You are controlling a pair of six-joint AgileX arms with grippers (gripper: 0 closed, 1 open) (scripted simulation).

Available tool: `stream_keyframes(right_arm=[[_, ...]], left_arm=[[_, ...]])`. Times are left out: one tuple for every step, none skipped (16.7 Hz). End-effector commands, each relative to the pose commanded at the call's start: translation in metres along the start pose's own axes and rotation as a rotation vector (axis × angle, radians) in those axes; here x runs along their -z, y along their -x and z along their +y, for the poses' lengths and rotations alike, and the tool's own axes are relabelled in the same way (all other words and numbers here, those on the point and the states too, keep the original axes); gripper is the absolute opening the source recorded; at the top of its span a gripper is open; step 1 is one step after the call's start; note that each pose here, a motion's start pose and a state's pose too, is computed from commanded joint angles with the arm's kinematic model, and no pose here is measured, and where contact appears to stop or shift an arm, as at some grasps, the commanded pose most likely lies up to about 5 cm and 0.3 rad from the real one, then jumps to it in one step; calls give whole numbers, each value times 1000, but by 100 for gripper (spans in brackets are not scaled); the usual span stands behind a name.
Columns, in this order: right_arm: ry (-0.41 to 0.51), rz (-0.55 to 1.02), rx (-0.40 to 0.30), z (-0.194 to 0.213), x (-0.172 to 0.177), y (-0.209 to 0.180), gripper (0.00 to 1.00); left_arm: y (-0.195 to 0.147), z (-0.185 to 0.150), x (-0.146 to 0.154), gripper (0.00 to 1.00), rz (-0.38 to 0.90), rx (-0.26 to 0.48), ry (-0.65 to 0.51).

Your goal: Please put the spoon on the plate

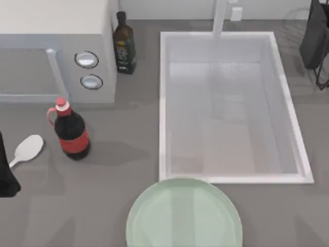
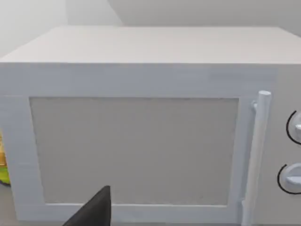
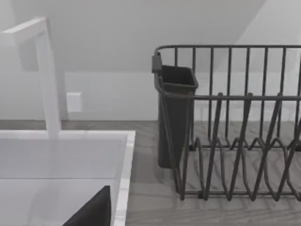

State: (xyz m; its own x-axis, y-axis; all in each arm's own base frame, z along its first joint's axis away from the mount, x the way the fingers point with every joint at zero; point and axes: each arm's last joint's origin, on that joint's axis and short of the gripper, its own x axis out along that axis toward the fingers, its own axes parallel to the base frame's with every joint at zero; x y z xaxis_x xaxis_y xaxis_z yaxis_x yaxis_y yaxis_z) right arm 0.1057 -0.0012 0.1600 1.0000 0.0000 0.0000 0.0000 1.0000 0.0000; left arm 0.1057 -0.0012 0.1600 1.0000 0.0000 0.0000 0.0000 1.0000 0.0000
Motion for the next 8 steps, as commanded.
stream_keyframes(right_arm=[[0,0,0,0,0,0,100],[0,0,0,0,0,0,100],[0,0,0,0,0,0,100],[0,0,0,0,0,0,100],[0,0,0,0,0,0,100],[0,0,0,0,0,0,100],[0,0,0,0,0,0,100],[0,0,0,0,0,0,100]], left_arm=[[0,0,0,100,0,0,0],[0,0,0,100,1,0,0],[0,0,-2,100,9,-2,-7],[0,1,-6,100,27,-5,-19],[-1,1,-11,100,55,-9,-37],[-2,2,-17,100,93,-12,-60],[-3,2,-24,100,141,-14,-86],[-6,3,-31,100,202,-14,-116]])
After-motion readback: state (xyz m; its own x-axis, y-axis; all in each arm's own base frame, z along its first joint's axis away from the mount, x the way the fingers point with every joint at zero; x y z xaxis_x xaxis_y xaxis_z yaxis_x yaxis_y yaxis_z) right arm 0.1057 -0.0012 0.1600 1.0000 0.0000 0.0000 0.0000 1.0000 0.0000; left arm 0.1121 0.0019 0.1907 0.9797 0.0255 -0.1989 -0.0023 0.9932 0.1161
